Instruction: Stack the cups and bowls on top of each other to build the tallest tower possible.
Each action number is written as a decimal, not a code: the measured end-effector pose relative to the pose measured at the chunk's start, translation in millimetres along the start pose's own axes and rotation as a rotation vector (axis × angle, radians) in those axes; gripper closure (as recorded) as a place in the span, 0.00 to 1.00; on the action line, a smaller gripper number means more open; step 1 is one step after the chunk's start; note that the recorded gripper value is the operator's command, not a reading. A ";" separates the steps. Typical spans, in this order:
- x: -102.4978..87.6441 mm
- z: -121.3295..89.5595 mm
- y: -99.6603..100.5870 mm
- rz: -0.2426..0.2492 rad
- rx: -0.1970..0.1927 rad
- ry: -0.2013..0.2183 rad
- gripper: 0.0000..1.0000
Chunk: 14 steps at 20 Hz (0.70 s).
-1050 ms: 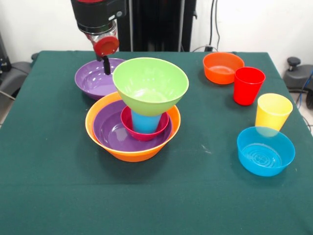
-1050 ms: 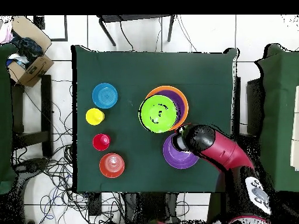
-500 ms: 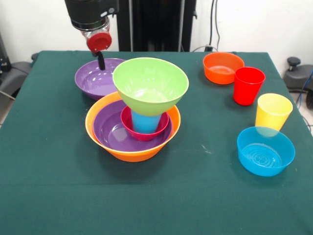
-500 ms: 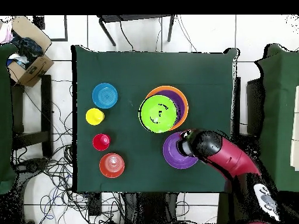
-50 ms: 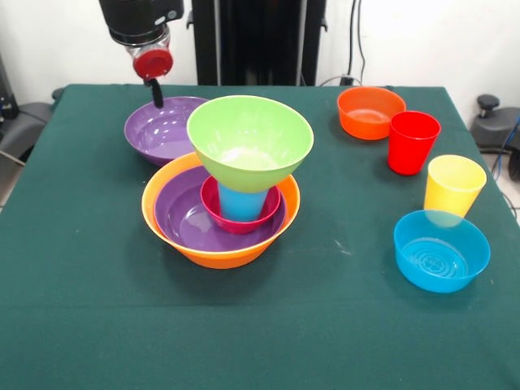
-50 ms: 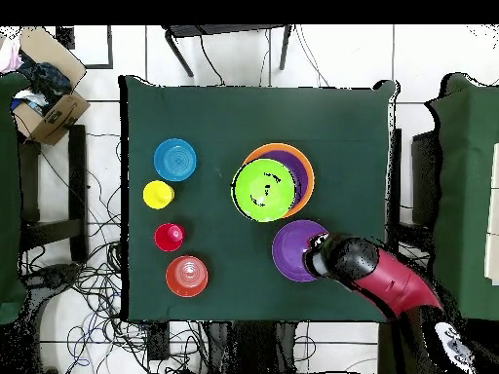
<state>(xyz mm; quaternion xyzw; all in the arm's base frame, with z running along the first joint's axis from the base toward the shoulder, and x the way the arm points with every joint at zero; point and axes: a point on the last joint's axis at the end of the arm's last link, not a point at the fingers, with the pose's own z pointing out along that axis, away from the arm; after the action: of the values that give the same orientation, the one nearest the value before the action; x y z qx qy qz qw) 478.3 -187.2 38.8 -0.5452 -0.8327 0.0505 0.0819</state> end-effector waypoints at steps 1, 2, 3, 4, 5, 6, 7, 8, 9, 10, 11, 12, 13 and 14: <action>-0.2 2.5 -2.1 -0.001 -0.001 -0.004 0.00; -0.4 5.3 -4.3 -0.003 -0.002 -0.008 0.00; -0.7 12.5 -8.7 -0.007 -0.004 -0.017 0.00; -0.7 15.0 -9.9 -0.009 -0.005 -0.019 0.00; -0.7 17.5 -11.0 -0.010 -0.005 -0.021 0.00; -1.0 25.4 -14.3 -0.016 -0.007 -0.029 0.00; -1.0 29.1 -15.5 -0.018 -0.008 -0.031 0.00; -0.8 31.9 -16.6 -0.020 -0.008 -0.031 0.00; -0.5 35.7 -17.6 -0.023 -0.008 -0.032 0.00; 0.4 41.6 -19.2 -0.027 -0.007 -0.032 0.00; 1.1 45.8 -20.4 -0.030 -0.007 -0.031 0.00; 3.9 55.7 -22.7 -0.035 -0.005 -0.026 0.00; 5.0 59.9 -23.5 -0.038 -0.005 -0.024 0.00; 5.7 62.8 -23.9 -0.040 -0.006 -0.023 0.00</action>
<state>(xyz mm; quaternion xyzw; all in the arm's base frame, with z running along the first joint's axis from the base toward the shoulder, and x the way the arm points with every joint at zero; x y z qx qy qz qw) 442.6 -191.3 -18.2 -0.5282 -0.8444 0.0525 0.0715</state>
